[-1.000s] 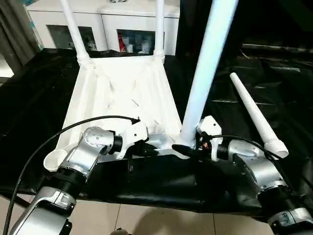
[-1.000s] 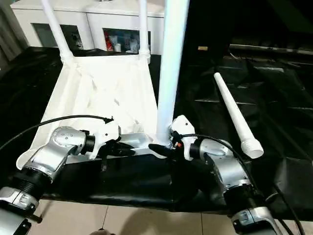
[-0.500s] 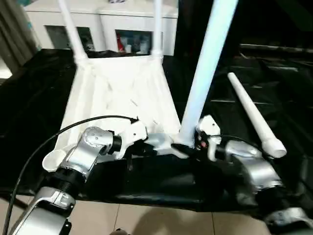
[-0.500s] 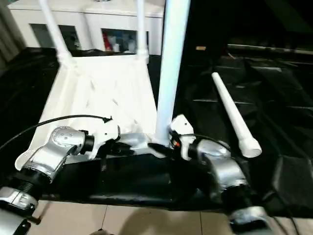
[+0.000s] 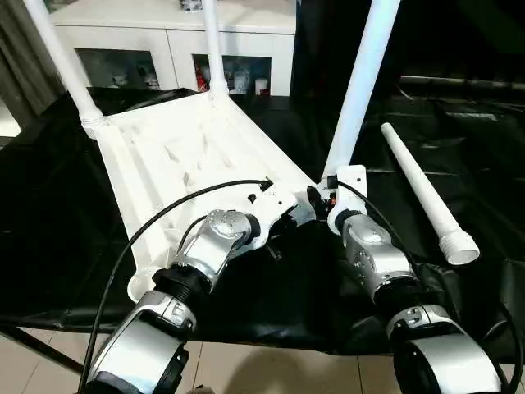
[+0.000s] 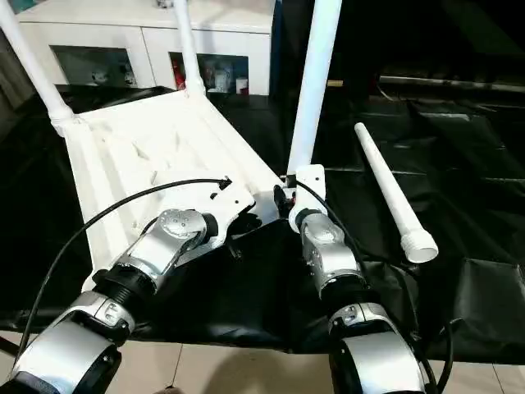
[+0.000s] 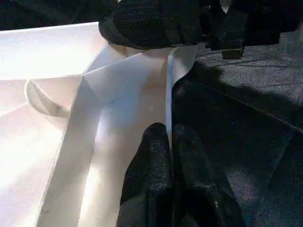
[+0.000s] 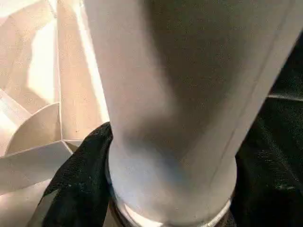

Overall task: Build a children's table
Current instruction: Rotate leg to tighten

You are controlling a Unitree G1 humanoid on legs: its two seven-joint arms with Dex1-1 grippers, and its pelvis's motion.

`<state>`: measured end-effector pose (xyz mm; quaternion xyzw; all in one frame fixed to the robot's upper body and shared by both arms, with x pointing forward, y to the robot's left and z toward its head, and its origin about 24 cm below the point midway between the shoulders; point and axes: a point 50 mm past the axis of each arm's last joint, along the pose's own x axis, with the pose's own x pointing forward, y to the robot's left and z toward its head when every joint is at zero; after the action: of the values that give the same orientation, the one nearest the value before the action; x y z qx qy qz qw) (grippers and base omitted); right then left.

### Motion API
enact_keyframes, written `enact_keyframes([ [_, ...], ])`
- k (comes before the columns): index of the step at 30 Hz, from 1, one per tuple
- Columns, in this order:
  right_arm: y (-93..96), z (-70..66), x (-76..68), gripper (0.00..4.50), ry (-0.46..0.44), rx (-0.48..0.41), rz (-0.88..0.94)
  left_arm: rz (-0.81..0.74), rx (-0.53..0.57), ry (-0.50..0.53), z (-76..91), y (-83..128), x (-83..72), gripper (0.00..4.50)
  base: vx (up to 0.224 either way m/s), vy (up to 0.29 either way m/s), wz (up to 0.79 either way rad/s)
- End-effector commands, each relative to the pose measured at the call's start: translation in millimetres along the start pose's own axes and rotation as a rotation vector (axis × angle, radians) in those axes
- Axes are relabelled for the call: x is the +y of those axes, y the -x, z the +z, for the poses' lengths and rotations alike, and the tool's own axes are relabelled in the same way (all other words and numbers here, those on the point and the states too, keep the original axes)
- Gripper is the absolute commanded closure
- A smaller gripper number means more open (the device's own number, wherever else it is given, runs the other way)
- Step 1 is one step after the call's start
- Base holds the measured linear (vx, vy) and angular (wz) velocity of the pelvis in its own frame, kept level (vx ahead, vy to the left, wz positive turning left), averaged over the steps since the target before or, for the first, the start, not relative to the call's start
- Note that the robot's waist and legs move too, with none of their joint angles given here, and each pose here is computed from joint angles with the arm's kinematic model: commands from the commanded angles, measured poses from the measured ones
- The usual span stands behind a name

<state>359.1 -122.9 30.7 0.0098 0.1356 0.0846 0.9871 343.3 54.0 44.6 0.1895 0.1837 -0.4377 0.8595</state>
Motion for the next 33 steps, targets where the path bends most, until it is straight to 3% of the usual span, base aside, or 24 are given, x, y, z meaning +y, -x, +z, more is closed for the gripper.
enact_keyframes([
  [1, 3.7, -20.0, -5.9, 1.20, -0.062, 0.072, -0.014, 0.077, -0.048, 0.027, -0.3, 4, 9.3, 4.50, 0.000, 0.000, 0.00],
  [8, 2.3, -0.5, -11.4, 0.55, -0.062, -0.036, 0.060, 0.041, -0.078, -0.032, -1.9, 10, 11.9, 4.50, 0.000, 0.000, 0.00],
  [9, 8.0, 10.0, -14.6, 0.47, -0.020, -0.088, 0.173, 0.011, -0.100, -0.047, -3.2, 16, 13.3, 4.50, 0.000, 0.000, 0.00],
  [11, 12.7, 14.3, -16.2, 0.41, 0.009, -0.107, 0.241, -0.004, -0.108, -0.051, -4.4, 19, 14.2, 4.50, 0.000, 0.000, 0.00],
  [14, 24.9, 15.9, -19.6, 0.08, 0.078, -0.088, 0.397, -0.047, -0.115, -0.074, -7.8, 25, 15.0, 4.50, 0.000, 0.000, 0.00],
  [18, 50.6, 10.6, -31.9, 0.08, 0.263, -0.013, 0.629, -0.199, -0.142, -0.142, -13.1, 41, 12.8, 4.50, 0.000, 0.000, 0.00],
  [24, 64.6, 11.1, -28.6, 0.08, 0.336, 0.034, 0.773, -0.381, -0.207, -0.135, -7.5, 57, 4.6, 4.50, 0.000, 0.000, 0.00],
  [32, 63.6, 9.9, -19.6, 0.08, 0.355, 0.054, 0.817, -0.407, -0.193, -0.143, -9.4, 63, 5.0, 4.50, 0.000, 0.000, 0.00],
  [33, 63.3, 8.6, -20.1, 0.24, 0.359, 0.063, 0.820, -0.405, -0.185, -0.147, -10.6, 63, 5.7, 4.50, 0.000, 0.000, 0.00],
])
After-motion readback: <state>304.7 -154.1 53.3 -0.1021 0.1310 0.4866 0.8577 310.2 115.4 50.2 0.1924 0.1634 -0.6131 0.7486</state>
